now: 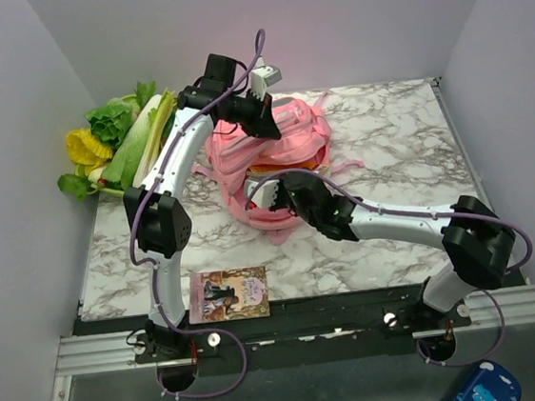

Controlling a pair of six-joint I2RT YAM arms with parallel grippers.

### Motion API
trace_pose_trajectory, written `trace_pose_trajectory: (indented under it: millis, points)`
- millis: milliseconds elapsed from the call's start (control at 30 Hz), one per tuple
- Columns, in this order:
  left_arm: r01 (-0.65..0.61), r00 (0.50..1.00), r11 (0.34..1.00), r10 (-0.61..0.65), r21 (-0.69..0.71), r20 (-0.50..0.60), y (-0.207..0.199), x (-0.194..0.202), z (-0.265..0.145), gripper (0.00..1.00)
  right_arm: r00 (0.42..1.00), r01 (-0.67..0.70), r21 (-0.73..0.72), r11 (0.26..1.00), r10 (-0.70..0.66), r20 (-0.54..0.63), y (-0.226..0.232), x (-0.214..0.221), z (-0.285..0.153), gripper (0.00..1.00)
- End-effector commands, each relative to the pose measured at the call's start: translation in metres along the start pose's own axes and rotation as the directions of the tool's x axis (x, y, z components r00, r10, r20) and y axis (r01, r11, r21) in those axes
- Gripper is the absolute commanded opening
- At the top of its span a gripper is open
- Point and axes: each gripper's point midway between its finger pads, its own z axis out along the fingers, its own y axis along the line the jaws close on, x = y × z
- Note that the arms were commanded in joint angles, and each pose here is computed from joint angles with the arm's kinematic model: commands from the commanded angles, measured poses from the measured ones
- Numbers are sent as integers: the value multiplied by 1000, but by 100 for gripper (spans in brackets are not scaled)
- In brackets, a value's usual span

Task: Pack the student bag
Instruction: Place the book in the student bag.

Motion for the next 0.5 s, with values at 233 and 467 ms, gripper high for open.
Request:
trace_pose_trajectory:
  millis: [233,467]
  points:
    - [-64,995,994,57,91,83,-41,-29,-26,0,989,-1,120,993,-17,150,-27,-26,78,1]
    - [-44,996,993,36,109,77,-42,-26,-23,0,985,-139,106,985,127,118,-26,-21,89,62]
